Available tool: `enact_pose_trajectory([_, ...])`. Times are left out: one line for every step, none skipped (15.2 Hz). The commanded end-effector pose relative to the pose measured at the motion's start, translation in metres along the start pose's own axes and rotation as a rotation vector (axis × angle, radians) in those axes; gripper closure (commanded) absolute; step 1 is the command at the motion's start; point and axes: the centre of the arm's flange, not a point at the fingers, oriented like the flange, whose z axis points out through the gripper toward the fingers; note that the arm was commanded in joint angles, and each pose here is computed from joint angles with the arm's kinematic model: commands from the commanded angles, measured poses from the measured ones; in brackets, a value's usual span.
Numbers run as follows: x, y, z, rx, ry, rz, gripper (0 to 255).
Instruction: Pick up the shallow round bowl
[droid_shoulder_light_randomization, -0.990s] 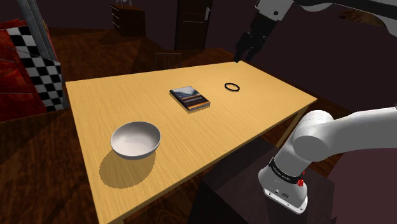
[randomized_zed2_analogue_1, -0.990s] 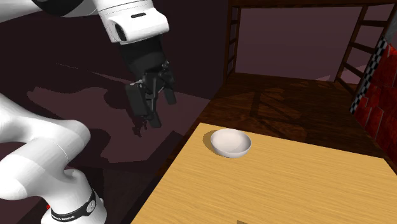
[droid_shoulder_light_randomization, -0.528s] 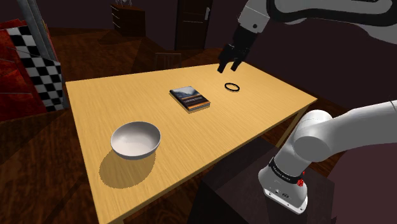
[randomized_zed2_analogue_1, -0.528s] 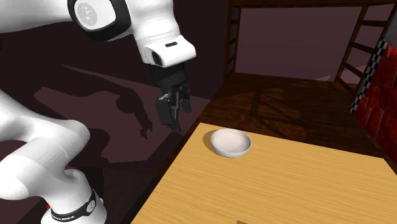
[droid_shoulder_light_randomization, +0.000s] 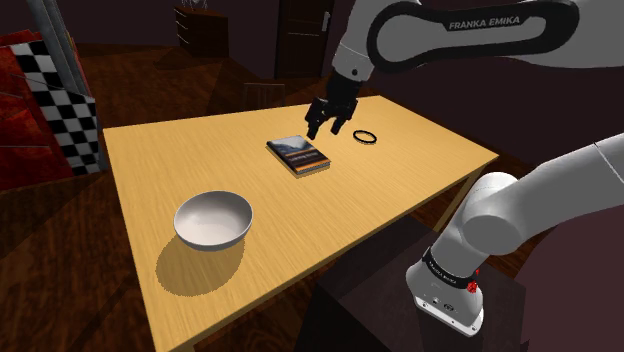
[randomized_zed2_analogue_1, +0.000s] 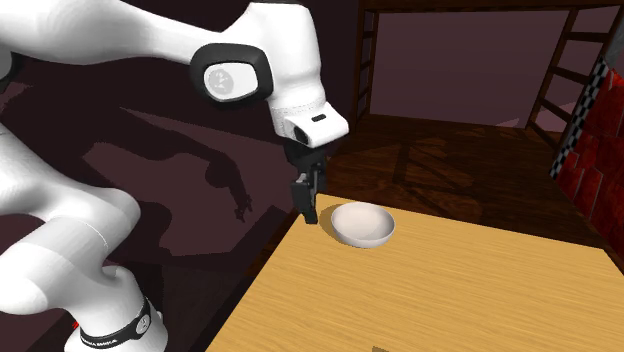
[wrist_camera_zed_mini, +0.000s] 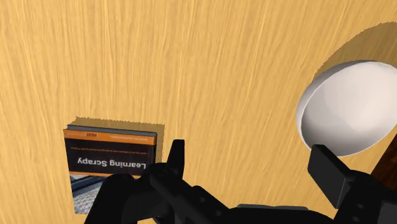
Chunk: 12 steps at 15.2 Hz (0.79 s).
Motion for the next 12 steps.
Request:
enact_pose_trajectory([0.007,-0.016,0.020,0.003,-0.008,0.001,0])
enact_pose_trajectory([0.011,-0.024,0.030,0.004,-0.012,0.001,0])
enact_pose_trajectory([0.014,-0.031,0.040,0.005,-0.016,0.002,0])
enact_pose_trajectory([0.018,-0.039,0.050,0.006,-0.020,0.002,0])
enact_pose_trajectory([0.022,-0.047,0.060,0.007,-0.024,0.002,0])
enact_pose_trajectory([0.025,-0.054,0.070,0.009,-0.029,0.002,0])
enact_pose_trajectory([0.029,-0.062,0.081,0.010,-0.033,0.003,0])
enact_pose_trajectory([0.032,-0.070,0.091,0.011,-0.037,0.003,0])
enact_pose_trajectory([0.035,-0.078,0.101,0.012,-0.041,0.003,0])
enact_pose_trajectory([0.039,-0.085,0.111,0.013,-0.045,0.004,0])
enact_pose_trajectory([0.042,-0.093,0.122,0.014,-0.050,0.004,0])
enact_pose_trajectory([0.045,-0.101,0.132,0.015,-0.054,0.004,0])
